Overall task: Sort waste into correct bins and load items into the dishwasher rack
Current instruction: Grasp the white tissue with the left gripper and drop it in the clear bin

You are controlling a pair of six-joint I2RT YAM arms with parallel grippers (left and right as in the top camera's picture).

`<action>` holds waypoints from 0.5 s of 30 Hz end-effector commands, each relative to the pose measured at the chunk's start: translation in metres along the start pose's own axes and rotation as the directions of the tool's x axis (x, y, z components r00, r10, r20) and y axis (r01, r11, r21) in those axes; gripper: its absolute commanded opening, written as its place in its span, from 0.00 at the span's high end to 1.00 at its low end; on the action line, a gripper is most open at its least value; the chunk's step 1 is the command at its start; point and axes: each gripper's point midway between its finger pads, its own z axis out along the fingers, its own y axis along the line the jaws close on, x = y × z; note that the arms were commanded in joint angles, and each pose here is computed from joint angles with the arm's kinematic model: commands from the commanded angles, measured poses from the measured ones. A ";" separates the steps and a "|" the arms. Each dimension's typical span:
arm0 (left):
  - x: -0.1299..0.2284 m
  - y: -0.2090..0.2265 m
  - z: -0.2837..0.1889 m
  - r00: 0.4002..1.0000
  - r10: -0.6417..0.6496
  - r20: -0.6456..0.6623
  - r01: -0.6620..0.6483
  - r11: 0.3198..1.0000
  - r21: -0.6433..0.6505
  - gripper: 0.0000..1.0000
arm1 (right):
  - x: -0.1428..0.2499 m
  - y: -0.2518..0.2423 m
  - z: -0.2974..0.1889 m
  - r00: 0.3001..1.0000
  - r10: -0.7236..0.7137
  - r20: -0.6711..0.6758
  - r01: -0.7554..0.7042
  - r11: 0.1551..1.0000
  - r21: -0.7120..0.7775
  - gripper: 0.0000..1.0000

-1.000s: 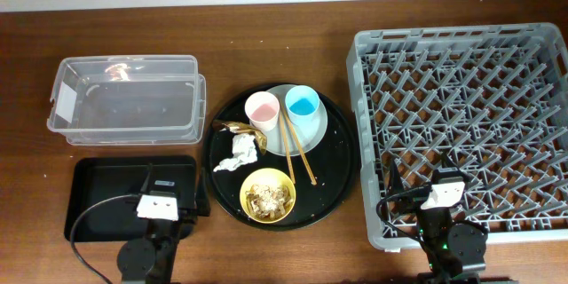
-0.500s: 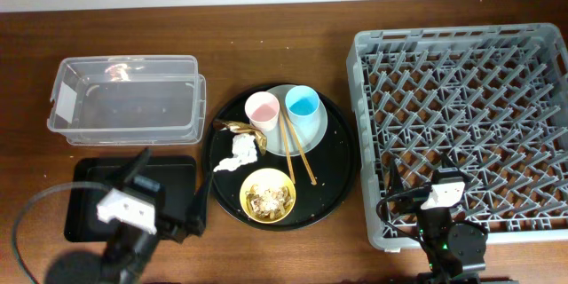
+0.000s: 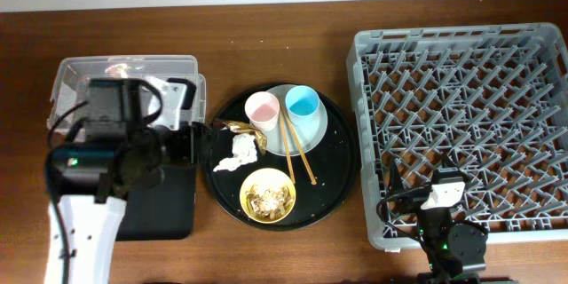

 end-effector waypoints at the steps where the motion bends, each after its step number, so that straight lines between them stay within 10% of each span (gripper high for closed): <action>1: 0.019 0.027 0.024 0.993 -0.101 -0.068 0.082 0.968 -0.237 0.48 | 0.002 0.000 0.000 1.000 -0.002 -0.001 0.002 1.000 0.001 0.02; 15: 0.073 0.050 0.171 0.953 -0.139 -0.271 0.049 0.948 -0.314 0.33 | 0.002 0.000 0.000 1.000 -0.002 -0.001 0.002 1.000 0.001 0.02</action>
